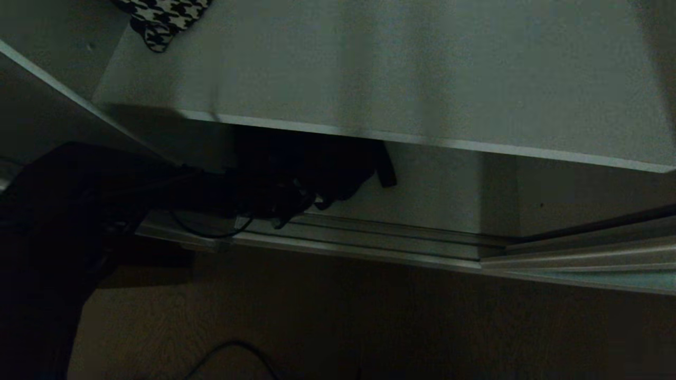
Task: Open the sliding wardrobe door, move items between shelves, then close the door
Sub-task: Place the bag on the higher shelf
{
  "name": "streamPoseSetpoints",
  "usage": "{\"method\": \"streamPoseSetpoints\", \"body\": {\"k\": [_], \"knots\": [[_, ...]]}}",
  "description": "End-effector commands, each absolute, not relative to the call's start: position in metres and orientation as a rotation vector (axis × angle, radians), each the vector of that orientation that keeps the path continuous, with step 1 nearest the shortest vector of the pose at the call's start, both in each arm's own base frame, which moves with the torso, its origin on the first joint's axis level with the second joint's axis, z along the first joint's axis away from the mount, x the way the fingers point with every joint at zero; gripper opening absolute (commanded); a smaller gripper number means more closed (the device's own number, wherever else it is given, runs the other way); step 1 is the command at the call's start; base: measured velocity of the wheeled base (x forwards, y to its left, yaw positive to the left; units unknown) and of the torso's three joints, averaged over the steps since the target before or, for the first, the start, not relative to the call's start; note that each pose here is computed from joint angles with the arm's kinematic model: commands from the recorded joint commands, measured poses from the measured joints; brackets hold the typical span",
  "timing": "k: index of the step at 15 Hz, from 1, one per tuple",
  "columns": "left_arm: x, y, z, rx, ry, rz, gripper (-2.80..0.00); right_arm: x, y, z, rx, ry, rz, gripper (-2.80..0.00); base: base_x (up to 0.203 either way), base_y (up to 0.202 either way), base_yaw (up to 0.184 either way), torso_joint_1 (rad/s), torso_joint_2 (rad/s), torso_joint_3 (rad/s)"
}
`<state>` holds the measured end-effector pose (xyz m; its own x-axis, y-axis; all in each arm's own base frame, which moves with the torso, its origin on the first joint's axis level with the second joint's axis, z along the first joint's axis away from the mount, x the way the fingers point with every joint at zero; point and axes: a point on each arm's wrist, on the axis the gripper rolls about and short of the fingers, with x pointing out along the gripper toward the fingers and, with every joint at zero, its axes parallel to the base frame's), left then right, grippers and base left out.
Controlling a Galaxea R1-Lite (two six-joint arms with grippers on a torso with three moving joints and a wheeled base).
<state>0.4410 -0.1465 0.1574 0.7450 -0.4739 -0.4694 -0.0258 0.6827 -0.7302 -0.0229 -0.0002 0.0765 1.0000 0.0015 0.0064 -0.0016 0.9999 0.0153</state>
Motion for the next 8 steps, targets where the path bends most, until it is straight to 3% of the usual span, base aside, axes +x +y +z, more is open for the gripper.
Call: {"method": "streamPoseSetpoints", "body": {"k": [1, 4, 8], "knots": [[0.457, -0.155, 0.145, -0.804, 0.683, -0.247, 0.0, -0.023, 0.0, 0.076, 0.015, -0.008, 0.002, -2.8, 0.0, 0.0, 0.0, 0.0, 0.0, 0.0], [0.483, -0.166, 0.132, -0.821, 0.568, -0.122, 0.0, -0.023, 0.0, 0.076, 0.015, -0.009, 0.002, -2.8, 0.0, 0.0, 0.0, 0.0, 0.0, 0.0], [0.494, -0.169, 0.128, -0.799, 0.427, -0.143, 0.0, -0.023, 0.0, 0.076, 0.015, -0.009, 0.002, -2.8, 0.0, 0.0, 0.0, 0.0, 0.0, 0.0]]}}
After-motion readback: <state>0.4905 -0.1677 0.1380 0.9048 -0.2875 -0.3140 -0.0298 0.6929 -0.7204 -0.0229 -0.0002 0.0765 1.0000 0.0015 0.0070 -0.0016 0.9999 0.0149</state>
